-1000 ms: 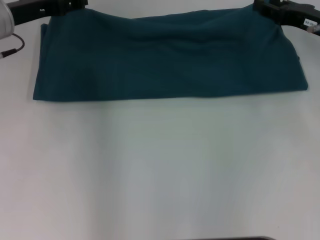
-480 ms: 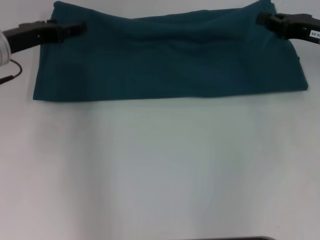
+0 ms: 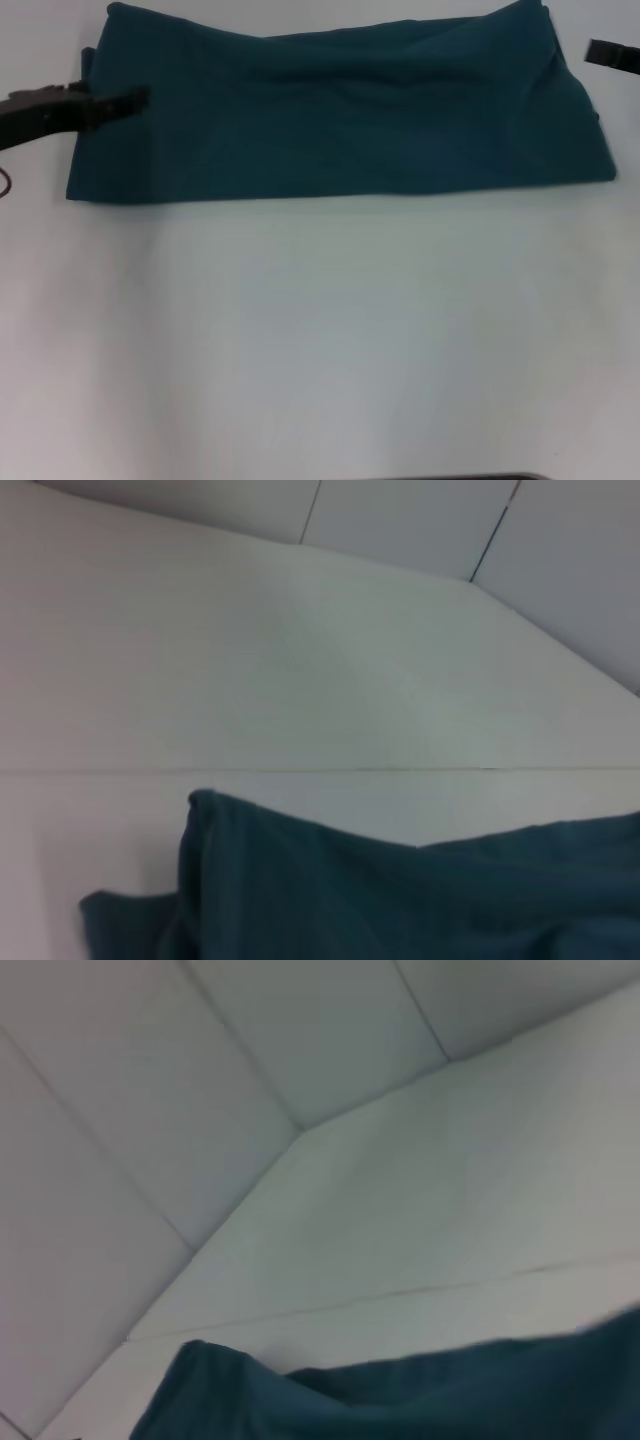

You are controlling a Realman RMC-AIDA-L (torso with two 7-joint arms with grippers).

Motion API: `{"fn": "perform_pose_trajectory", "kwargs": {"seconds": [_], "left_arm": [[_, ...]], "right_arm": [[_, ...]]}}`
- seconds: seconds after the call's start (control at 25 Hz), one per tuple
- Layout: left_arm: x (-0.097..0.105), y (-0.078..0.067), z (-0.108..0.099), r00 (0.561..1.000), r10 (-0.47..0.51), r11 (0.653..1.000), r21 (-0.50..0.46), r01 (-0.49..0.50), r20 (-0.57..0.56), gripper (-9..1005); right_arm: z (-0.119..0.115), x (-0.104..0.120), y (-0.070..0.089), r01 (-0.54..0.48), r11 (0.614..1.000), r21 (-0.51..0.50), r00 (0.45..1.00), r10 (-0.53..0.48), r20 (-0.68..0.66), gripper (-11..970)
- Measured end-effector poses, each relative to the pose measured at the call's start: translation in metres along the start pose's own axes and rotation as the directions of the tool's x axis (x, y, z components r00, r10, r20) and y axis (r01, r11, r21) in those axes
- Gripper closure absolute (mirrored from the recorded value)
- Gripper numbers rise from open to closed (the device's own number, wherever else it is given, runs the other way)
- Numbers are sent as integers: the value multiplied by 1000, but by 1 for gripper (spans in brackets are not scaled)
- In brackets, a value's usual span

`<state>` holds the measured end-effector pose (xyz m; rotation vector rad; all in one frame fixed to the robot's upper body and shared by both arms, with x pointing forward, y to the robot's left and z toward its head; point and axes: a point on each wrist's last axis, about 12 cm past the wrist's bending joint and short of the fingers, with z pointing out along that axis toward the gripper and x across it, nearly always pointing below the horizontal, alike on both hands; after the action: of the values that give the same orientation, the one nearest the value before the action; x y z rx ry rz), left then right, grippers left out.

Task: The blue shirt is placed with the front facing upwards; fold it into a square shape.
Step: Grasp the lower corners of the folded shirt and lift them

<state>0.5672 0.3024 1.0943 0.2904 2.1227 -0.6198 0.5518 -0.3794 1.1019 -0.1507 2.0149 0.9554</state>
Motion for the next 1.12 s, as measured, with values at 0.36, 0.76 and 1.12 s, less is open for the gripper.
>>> {"fn": "perform_pose_trajectory", "kwargs": {"seconds": [0.36, 0.76, 1.12], "left_arm": [[8, 2, -11, 999, 26, 1000, 6, -26, -35, 113], [11, 5, -11, 997, 43, 999, -17, -44, -60, 123], [10, 9, -14, 998, 32, 999, -33, -34, -47, 131]], "right_arm": [[-40, -5, -19, -195, 973, 121, 973, 207, -100, 581], [-36, 11, -23, -270, 942, 200, 931, 308, -197, 456], [-17, 26, -26, -248, 934, 257, 937, 298, -179, 458]]}}
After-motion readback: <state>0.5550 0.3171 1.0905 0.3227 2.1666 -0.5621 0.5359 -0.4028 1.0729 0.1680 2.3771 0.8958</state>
